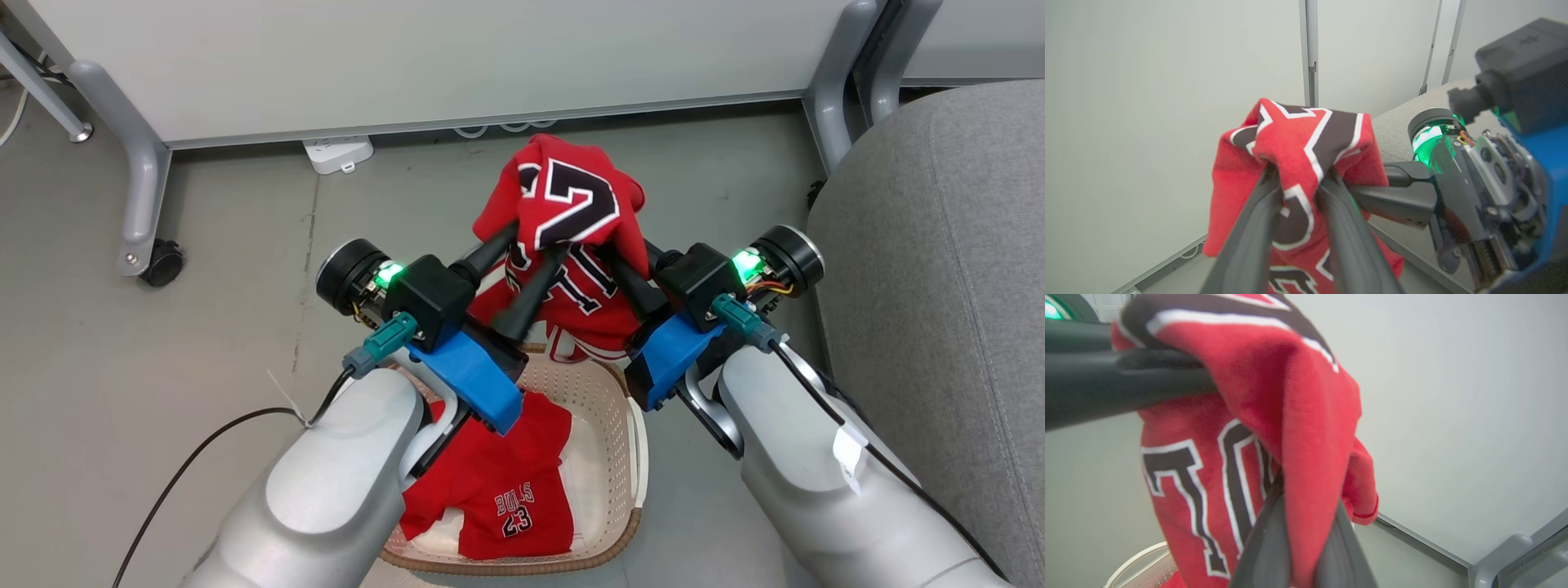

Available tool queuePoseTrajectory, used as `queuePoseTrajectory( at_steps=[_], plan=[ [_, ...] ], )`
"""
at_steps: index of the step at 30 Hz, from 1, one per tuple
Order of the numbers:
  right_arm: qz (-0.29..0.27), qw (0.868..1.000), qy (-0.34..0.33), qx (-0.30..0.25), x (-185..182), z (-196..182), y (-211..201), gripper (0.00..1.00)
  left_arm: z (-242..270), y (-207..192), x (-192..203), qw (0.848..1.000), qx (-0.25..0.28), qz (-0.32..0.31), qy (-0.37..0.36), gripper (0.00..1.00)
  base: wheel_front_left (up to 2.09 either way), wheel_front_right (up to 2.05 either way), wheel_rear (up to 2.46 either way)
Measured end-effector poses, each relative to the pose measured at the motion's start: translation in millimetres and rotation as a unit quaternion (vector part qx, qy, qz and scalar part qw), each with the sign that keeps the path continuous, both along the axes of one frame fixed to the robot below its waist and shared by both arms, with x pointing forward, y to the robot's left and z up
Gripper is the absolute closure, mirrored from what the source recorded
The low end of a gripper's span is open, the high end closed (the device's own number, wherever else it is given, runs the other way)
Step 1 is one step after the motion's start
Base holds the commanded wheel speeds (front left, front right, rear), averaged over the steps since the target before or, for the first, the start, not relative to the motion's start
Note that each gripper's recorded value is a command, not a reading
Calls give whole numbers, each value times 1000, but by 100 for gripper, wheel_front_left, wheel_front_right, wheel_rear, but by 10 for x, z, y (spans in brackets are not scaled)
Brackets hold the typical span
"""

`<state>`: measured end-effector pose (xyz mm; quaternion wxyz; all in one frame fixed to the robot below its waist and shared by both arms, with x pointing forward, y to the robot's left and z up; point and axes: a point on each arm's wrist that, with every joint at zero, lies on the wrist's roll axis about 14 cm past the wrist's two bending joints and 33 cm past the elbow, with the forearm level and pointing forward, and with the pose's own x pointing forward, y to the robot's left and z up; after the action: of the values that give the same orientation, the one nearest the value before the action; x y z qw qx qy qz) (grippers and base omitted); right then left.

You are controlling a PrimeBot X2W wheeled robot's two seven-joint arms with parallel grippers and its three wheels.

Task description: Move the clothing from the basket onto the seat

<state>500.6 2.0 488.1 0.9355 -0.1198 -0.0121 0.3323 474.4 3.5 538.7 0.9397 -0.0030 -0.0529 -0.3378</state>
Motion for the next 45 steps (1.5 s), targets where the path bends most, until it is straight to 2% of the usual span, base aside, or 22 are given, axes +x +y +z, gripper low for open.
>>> queuePoseTrajectory(
  at_steps=[14,27,35,45],
  plan=[
    [-28,999,13,17,45,-27,-134,100,-52,-40,-6,1000,2,-3,5,0,0,0,0],
    [-111,993,21,40,103,-59,-707,100,-198,-351,-2,999,2,-45,17,0,0,0,0],
    [-196,979,14,59,85,-11,-1317,100,-270,-677,-4,996,0,-91,19,0,0,0,0],
    [-306,949,0,68,-109,48,-2149,100,-396,-1135,-89,987,-2,-157,26,0,0,0,0]
  ],
)
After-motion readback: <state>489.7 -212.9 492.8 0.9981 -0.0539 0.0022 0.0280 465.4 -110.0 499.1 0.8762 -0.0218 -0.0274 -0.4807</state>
